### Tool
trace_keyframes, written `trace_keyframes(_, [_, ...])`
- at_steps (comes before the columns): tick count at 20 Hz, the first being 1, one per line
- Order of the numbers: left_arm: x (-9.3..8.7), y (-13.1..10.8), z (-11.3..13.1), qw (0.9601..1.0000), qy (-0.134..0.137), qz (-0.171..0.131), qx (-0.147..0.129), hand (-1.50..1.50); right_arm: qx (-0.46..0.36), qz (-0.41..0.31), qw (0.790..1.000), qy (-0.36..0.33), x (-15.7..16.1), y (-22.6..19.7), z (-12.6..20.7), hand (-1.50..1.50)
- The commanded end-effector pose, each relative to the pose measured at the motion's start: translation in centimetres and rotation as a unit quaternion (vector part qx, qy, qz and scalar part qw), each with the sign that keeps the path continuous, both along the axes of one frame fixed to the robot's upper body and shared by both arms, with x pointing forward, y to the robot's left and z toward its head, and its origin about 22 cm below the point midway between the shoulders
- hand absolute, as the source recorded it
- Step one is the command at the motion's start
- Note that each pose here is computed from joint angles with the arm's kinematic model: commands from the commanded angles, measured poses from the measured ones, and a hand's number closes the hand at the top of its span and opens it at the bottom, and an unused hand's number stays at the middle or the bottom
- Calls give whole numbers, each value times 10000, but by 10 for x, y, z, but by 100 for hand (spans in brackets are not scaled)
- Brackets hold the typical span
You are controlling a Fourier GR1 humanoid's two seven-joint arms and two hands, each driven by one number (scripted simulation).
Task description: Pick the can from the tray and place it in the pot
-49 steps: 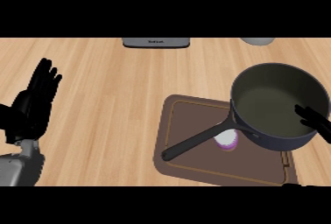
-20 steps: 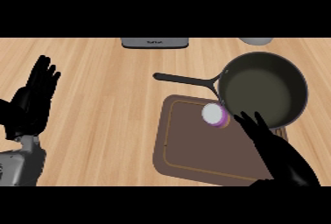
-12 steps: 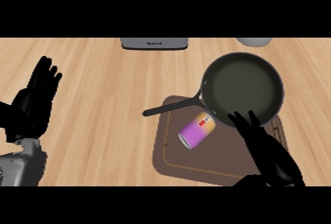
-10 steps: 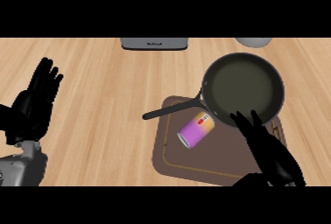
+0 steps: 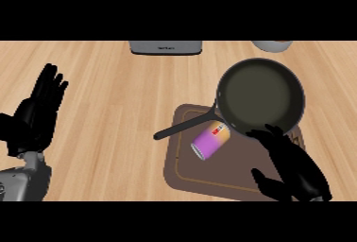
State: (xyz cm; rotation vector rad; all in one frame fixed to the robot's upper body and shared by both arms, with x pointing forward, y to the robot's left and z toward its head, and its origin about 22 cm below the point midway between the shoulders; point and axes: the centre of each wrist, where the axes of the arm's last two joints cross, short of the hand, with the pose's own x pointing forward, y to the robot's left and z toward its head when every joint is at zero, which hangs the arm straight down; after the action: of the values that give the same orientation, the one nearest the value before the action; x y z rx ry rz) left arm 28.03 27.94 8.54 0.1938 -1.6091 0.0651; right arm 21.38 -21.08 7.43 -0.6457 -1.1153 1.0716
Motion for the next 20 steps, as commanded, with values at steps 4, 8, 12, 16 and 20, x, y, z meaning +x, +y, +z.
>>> trace_keyframes(4, [-1, -5, 2, 10000, 7, -66, -1, 0, -36, 413, 9981, 457, 1, 14, -36, 150])
trace_keyframes(8, [1, -1, 2, 9998, 14, -200, -13, 0, -500, 829, 9953, 51, -7, 40, -53, 150])
trace_keyframes(12, [10, -17, 2, 9993, -51, -379, -58, 0, -1623, 1646, 9672, -1051, -30, 85, -58, 150])
trace_keyframes(16, [13, -25, 6, 9987, -112, -494, 25, 0, -2223, 1779, 9444, -1645, -45, 109, -74, 150])
trace_keyframes(20, [17, -28, 4, 9986, -44, -529, -10, 0, -2352, 1744, 9322, -2126, -70, 139, -92, 150])
